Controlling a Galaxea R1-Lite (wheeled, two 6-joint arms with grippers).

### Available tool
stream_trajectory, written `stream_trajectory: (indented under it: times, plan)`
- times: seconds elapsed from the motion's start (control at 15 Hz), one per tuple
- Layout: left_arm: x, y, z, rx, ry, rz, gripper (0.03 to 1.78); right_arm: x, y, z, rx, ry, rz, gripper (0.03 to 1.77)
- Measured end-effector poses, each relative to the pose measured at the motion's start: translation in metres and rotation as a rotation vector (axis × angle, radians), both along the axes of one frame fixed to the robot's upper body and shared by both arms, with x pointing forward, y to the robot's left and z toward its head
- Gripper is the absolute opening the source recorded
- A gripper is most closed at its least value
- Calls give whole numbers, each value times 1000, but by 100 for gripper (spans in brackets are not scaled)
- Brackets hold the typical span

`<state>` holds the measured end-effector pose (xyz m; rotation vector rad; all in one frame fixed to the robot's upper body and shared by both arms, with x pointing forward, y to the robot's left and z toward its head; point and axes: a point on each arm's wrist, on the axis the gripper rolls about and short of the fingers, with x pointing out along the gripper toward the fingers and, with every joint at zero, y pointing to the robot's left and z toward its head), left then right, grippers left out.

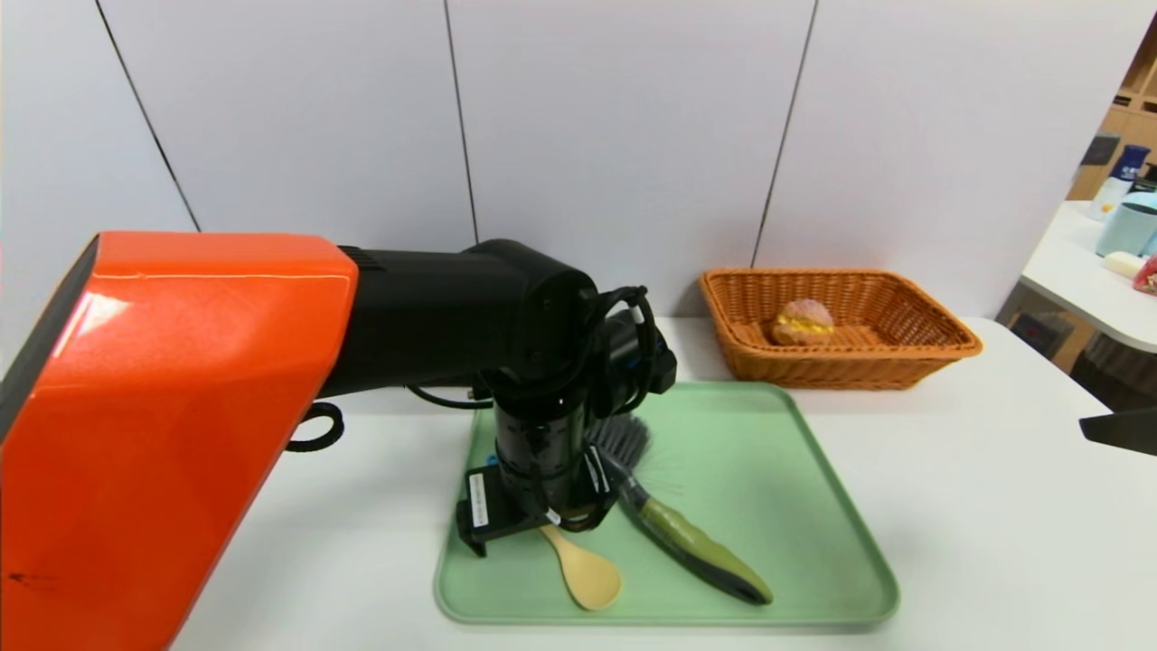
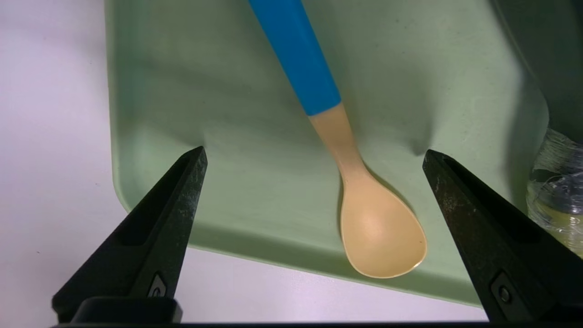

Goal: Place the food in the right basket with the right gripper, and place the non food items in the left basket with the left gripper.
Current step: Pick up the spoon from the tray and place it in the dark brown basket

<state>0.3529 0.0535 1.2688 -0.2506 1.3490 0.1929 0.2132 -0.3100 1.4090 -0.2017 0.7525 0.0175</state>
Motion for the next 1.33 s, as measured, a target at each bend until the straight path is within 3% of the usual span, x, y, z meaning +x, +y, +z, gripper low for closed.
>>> stream_trajectory:
  times: [0.8,1.07,1.27,1.33]
  plan:
    - [10,2,-5,-2,6,24,169,10,3,0,2,-18,3,169]
    - [10,1,-6,-2,8,24,109,12,3,0,2,-13,3,169]
    - [10,2,-7,-1,9,26,78,14,4,-1,2,-8,1,169]
    - [10,2,-6,-1,9,25,50,14,4,-1,2,-8,1,169]
